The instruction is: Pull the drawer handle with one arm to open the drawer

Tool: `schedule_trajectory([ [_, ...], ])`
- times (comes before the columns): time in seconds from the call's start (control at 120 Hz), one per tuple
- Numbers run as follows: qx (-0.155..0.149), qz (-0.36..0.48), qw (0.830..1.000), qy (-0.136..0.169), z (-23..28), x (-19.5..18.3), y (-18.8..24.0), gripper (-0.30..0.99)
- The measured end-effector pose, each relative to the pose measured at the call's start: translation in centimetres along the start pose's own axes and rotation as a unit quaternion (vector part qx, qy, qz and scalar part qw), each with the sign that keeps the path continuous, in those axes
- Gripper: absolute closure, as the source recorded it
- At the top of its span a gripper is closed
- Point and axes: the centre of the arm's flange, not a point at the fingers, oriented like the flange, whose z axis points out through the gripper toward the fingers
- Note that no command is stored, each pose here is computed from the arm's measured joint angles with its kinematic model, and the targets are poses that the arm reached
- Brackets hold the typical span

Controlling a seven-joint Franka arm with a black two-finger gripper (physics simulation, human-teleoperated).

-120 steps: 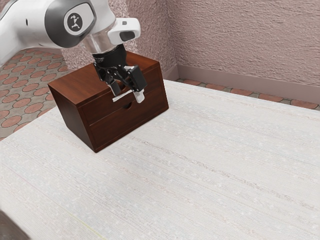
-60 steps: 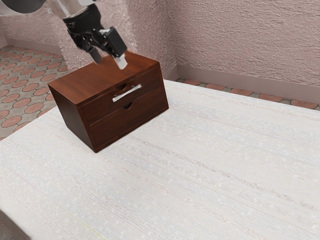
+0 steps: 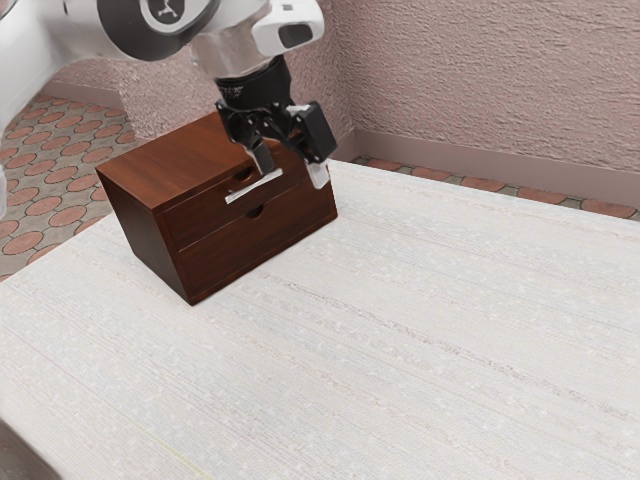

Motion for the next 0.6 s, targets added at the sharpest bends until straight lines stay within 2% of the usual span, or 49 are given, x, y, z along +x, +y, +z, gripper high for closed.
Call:
schedule_trajectory([
  [0.158,0.03,-0.014,0.999,0.0,-0.2,-0.3,2.1,0.0],
  [0.45,0.059,-0.081,0.995,-0.007,-0.2,-0.8,2.4,0.0],
  [0.533,0.055,-0.082,0.995,-0.011,0.4,-0.7,4.1,0.0],
  [0.6,0.04,-0.075,0.996,-0.015,2.3,0.3,6.5,0.0],
])
